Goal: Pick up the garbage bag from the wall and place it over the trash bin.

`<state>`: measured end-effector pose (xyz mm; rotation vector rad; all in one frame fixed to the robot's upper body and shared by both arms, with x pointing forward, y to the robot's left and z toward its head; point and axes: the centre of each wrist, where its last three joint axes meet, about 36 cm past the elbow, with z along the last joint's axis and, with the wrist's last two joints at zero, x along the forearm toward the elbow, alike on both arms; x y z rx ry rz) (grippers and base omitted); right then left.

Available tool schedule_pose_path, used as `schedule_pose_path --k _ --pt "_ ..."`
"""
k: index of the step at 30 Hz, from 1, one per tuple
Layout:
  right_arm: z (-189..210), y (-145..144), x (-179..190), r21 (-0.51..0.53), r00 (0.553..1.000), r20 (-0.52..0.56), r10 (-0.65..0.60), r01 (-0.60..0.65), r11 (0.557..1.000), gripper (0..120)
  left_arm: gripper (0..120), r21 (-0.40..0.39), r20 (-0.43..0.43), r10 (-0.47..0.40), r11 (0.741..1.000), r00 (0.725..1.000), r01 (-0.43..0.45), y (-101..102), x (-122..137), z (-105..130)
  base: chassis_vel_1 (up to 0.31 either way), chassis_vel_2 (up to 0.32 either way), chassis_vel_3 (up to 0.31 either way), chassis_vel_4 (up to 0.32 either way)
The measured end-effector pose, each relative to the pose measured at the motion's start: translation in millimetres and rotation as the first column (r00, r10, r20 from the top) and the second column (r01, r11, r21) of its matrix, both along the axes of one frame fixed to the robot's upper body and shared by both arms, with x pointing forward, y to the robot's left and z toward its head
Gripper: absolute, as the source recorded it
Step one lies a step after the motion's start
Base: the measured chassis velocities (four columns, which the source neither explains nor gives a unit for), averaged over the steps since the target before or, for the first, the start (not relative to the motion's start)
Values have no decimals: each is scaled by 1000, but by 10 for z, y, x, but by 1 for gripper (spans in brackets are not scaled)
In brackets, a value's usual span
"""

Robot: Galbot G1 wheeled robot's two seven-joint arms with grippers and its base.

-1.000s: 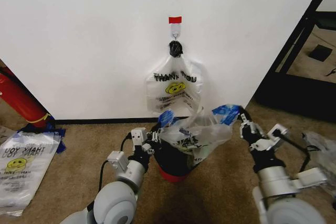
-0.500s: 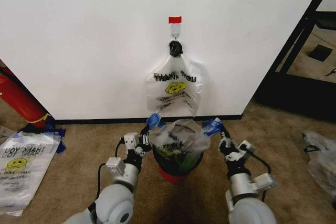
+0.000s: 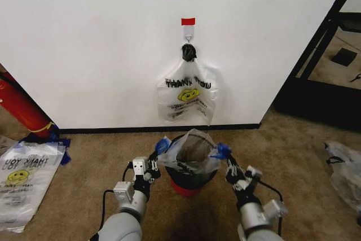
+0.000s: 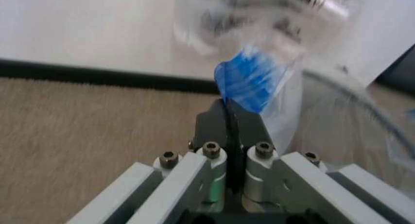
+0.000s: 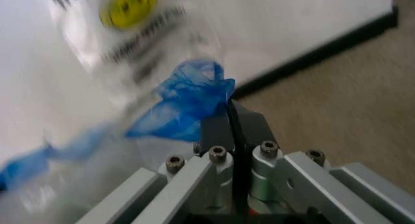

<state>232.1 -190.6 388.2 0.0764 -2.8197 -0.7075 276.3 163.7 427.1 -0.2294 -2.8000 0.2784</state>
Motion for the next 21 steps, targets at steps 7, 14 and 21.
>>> schedule_pose_path --k 7,14,21 --pt "-66 47 -94 -40 995 -93 23 -27 999 0 0 38 -58 16 999 998 -14 32 -34 -33 0 0 0 0" --pt "-54 137 -114 -55 985 -169 42 -52 997 0 0 59 -122 41 998 992 -34 49 -165 -77 0 0 0 0" --pt "-71 117 -162 -97 974 -224 37 -60 994 0 0 74 -138 45 997 989 -35 24 -239 -158 0 0 0 0"
